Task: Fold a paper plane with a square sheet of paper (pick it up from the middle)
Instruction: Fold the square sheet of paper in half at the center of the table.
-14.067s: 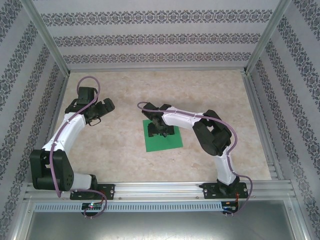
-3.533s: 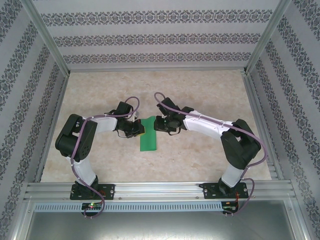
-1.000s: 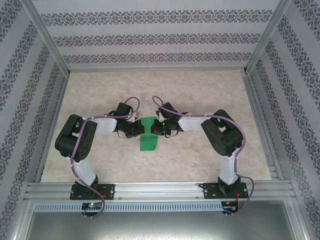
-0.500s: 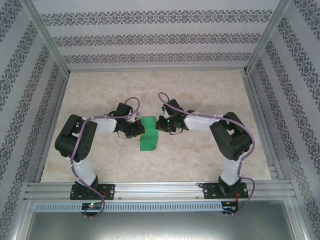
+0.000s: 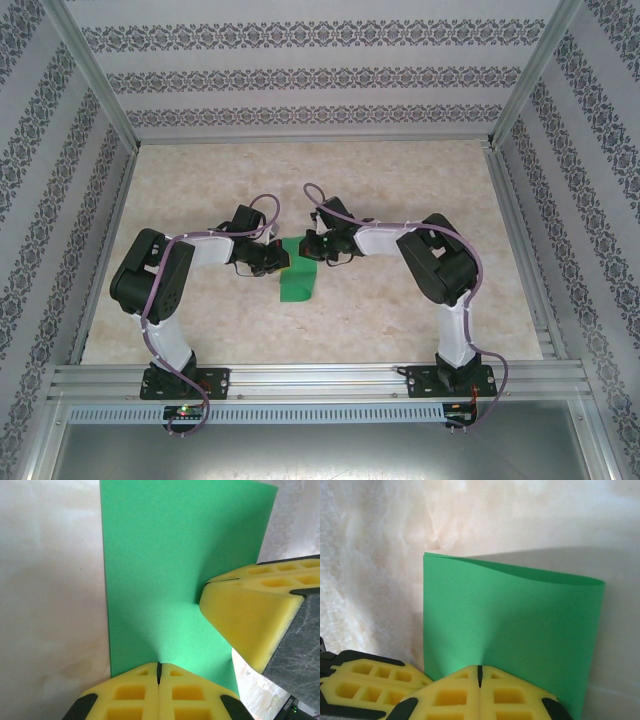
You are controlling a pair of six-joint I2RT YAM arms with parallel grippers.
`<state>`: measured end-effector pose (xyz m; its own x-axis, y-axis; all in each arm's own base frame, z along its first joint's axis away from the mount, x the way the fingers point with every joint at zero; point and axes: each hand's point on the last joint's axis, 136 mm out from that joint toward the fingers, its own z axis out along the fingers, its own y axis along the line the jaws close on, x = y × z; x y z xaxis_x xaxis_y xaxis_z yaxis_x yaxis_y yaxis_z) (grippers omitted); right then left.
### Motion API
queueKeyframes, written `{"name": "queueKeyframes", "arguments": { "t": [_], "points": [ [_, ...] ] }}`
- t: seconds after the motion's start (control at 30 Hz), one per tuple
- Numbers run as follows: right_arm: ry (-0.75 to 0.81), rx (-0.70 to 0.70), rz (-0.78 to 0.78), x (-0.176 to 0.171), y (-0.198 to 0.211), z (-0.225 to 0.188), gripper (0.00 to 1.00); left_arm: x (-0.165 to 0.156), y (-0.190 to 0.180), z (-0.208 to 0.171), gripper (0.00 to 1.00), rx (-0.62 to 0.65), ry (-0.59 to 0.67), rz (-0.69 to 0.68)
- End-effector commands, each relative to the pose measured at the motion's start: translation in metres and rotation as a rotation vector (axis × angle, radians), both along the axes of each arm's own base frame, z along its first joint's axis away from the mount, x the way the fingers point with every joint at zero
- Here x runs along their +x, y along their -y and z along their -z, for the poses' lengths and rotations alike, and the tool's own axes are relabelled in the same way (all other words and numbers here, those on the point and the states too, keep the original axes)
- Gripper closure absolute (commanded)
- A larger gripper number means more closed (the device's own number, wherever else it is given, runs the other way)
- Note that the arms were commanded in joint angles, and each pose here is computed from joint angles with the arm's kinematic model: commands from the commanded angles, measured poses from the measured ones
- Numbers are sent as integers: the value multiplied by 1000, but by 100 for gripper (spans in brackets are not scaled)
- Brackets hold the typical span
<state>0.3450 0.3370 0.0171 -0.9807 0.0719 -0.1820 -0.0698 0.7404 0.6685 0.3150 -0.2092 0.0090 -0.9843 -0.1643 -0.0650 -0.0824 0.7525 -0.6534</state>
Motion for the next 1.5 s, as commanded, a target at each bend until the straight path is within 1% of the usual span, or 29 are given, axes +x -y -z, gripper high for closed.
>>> {"name": "queueKeyframes", "arguments": {
  "t": [0.0, 0.13, 0.27, 0.33, 0.43, 0.6, 0.73, 0.9, 1.07, 1.13, 1.23, 1.33, 1.4, 1.47],
  "points": [
    [-9, -85, 89, 9, 46, 24, 100, -76, -57, 77, 100, 313, -303, -22],
    [30, -89, 158, 25, 74, 17, 100, -78, -57, 79, 100, 313, -311, -18],
    [101, -78, 171, 36, 78, -11, 100, -77, -56, 78, 100, 309, -307, -15],
    [133, -49, 160, 38, 71, -27, 100, -77, -55, 78, 100, 305, -307, -14],
    [141, -7, 111, 30, 52, -38, 100, -76, -54, 77, 100, 300, -304, -14],
    [81, 38, 30, 16, 11, -26, 100, -74, -54, 77, 100, 297, -303, -18],
    [50, 31, 26, 20, 2, -12, 100, -75, -54, 77, 100, 297, -304, -16],
    [43, 5, 69, 32, 18, 3, 100, -77, -54, 79, 100, 293, -309, -19],
    [57, -34, 157, 57, 53, 13, 100, -80, -54, 81, 100, 290, -315, -19],
    [72, -32, 177, 68, 61, 8, 100, -80, -54, 82, 100, 288, -317, -22],
    [103, -28, 177, 75, 65, -12, 100, -80, -54, 81, 100, 287, -316, -23],
    [125, -8, 157, 66, 61, -35, 100, -79, -53, 81, 100, 284, -311, -22],
    [121, -1, 140, 51, 57, -43, 100, -78, -53, 81, 100, 284, -310, -23],
    [100, 13, 115, 29, 50, -46, 100, -77, -53, 80, 100, 287, -305, -22]
  ]
}}
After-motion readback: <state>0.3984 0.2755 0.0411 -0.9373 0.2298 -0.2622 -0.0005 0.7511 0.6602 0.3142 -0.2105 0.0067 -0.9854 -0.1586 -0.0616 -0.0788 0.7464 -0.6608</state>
